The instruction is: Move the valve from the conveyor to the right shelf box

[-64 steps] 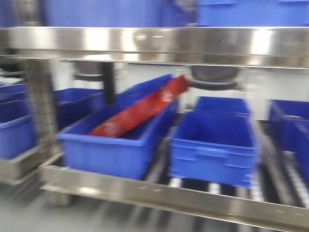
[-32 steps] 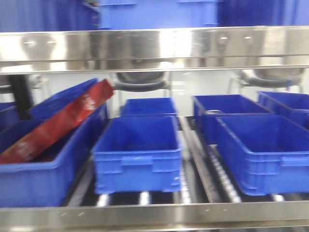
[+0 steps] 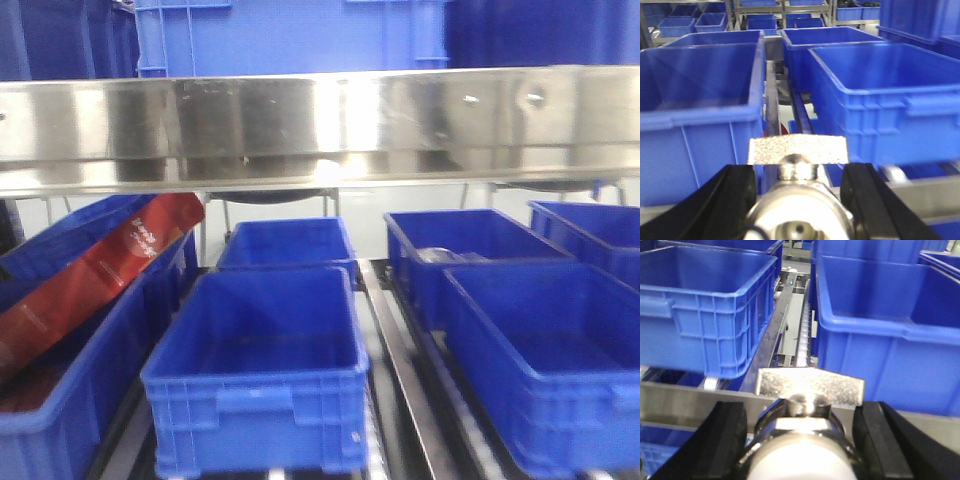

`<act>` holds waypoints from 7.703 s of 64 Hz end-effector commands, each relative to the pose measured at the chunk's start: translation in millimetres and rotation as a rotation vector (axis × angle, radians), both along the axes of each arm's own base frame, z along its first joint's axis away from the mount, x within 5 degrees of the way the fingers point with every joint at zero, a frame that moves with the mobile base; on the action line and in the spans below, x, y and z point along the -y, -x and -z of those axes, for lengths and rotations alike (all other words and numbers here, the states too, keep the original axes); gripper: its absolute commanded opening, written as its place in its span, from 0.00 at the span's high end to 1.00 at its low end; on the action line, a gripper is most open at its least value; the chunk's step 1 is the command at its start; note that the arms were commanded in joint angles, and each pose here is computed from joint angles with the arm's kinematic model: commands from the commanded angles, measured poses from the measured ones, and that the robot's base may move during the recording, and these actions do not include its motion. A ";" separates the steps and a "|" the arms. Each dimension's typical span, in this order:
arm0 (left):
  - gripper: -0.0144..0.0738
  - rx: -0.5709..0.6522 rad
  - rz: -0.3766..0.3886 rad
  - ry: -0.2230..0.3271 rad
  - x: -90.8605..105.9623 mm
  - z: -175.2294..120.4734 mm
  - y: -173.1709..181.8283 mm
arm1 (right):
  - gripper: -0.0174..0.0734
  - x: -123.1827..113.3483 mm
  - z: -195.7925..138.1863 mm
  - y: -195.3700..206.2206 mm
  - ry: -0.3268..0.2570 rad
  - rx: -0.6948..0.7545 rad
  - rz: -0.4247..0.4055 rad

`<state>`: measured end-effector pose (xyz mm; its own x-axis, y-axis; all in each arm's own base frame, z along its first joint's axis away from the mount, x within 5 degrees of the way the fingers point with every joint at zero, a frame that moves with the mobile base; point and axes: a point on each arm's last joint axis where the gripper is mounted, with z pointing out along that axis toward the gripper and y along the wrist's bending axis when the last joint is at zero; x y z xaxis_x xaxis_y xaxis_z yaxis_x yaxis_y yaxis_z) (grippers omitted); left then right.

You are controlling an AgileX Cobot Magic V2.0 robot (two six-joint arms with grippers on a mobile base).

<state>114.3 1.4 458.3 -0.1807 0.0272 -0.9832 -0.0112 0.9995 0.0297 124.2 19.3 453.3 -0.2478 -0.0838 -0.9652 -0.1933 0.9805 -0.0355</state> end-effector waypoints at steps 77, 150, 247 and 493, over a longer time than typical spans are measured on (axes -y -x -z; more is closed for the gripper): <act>0.96 0.073 0.008 0.014 1.0 -8.2 2.4 | 0.98 1.3 -11.1 2.2 0.000 0.097 0.010; 0.96 0.073 0.008 0.014 1.0 -8.2 2.4 | 0.98 1.4 -12.0 2.0 -0.002 0.108 0.012; 0.96 -0.452 0.480 -0.155 201.2 49.6 -247.1 | 0.98 -132.8 30.5 -198.0 0.100 -0.371 -0.351; 0.96 0.295 0.062 0.068 3.7 219.9 63.6 | 0.98 -8.3 147.7 64.8 -0.053 0.157 -0.233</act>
